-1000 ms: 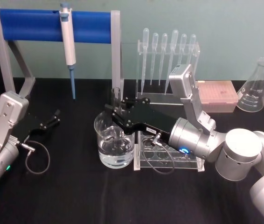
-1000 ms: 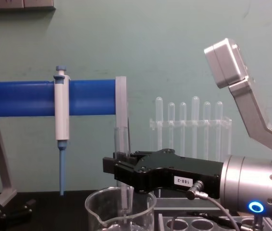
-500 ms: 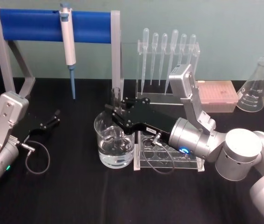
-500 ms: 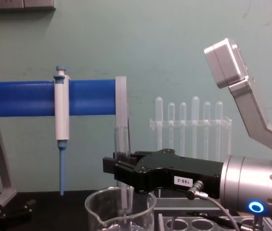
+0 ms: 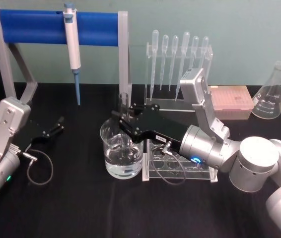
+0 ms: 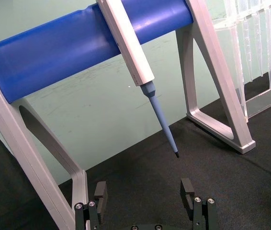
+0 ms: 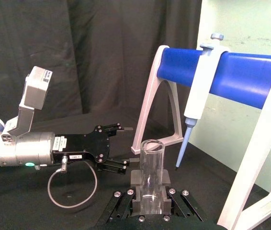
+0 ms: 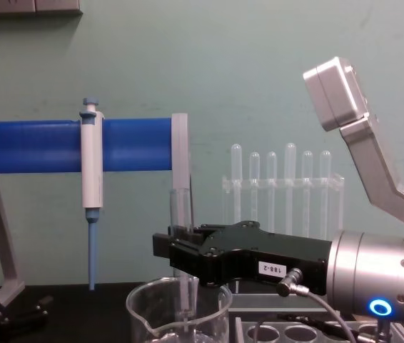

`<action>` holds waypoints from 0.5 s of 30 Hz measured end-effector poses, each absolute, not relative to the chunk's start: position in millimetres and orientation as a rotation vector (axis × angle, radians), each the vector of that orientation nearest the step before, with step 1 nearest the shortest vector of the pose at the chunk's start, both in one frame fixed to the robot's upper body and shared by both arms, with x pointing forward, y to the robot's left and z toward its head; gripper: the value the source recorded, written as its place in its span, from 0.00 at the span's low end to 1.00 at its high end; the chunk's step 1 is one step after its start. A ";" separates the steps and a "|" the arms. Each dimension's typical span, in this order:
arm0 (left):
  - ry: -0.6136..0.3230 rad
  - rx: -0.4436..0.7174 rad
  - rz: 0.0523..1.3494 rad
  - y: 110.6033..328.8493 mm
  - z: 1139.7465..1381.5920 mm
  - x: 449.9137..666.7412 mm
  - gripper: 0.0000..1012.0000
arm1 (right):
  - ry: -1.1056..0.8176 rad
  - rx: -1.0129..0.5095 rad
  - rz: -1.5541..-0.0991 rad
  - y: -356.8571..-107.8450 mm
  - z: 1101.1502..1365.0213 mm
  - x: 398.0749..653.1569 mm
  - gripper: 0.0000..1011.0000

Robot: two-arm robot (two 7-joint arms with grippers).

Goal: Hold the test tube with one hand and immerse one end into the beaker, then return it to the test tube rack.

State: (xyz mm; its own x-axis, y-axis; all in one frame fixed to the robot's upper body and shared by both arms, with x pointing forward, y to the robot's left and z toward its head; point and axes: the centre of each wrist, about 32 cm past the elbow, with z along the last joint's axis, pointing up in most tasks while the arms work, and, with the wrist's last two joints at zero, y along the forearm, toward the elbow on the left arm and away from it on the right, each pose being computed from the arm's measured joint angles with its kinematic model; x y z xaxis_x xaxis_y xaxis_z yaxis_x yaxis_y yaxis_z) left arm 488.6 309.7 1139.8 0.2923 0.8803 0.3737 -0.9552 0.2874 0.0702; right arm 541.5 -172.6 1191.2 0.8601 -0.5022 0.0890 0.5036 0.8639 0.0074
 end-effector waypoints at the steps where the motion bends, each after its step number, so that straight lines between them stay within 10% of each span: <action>1: -0.285 0.304 1.248 309.7 1139.8 488.6 0.99 | -0.089 -0.016 -0.528 -172.5 1191.3 541.5 0.22; 15: -0.285 0.304 1.248 309.7 1139.8 488.6 0.99 | -0.089 -0.016 -0.528 -172.6 1191.3 541.5 0.22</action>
State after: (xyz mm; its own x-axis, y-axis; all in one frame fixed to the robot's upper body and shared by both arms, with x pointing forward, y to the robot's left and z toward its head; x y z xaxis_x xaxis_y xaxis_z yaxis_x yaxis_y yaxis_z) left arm 488.6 309.7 1139.8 0.2923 0.8803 0.3737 -0.9552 0.2874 0.0702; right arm 541.5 -172.6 1191.3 0.8601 -0.5022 0.0891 0.5036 0.8639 0.0074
